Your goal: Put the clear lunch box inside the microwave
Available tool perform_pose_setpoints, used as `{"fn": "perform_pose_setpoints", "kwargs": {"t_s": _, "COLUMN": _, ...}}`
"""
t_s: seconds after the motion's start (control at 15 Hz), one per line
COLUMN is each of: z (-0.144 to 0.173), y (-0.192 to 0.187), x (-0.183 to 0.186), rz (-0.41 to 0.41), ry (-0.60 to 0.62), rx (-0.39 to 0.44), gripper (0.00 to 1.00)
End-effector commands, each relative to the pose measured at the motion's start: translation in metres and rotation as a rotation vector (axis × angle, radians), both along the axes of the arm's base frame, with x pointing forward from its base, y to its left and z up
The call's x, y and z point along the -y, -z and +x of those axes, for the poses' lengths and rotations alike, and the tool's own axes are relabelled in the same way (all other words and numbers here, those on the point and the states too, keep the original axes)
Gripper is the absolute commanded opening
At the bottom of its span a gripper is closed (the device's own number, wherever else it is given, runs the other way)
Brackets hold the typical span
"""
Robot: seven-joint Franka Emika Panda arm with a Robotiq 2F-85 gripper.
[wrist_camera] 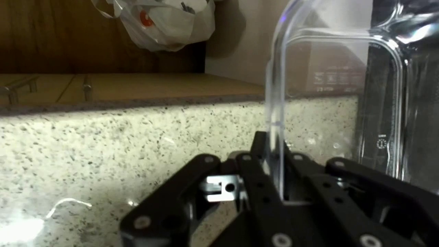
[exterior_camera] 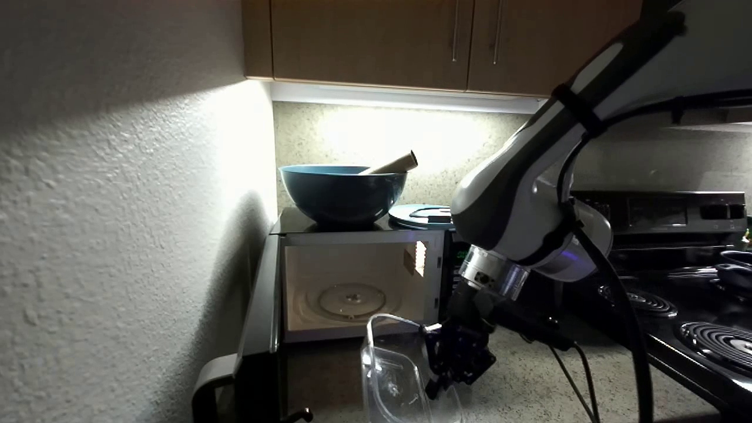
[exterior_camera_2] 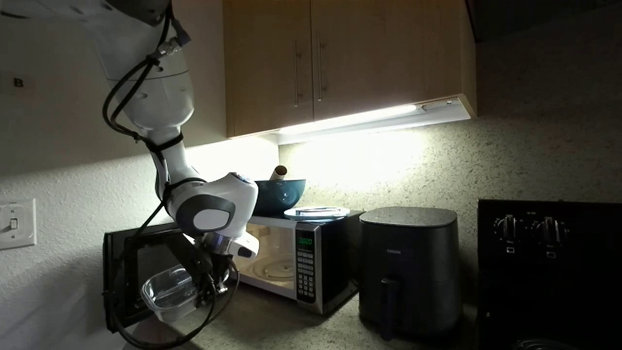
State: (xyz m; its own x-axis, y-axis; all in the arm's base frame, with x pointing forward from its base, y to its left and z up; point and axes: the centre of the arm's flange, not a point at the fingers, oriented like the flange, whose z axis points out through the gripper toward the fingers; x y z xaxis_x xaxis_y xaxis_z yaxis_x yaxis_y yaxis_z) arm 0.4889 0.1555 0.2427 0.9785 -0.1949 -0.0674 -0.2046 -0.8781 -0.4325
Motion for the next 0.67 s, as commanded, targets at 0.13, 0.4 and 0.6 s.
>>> {"fn": "perform_pose_setpoints", "kwargs": {"t_s": 0.13, "z": 0.022, "y": 0.009, "x": -0.023, "rz": 0.104, "ry": -0.031, "rx": 0.175, "gripper": 0.02}}
{"fn": "perform_pose_setpoints", "kwargs": {"t_s": 0.4, "z": 0.035, "y": 0.007, "x": -0.031, "rz": 0.154, "ry": -0.003, "rx": 0.357, "gripper": 0.02}}
{"fn": "perform_pose_setpoints", "kwargs": {"t_s": 0.6, "z": 0.046, "y": -0.003, "x": -0.032, "rz": 0.147, "ry": 0.028, "rx": 0.407, "gripper": 0.02}}
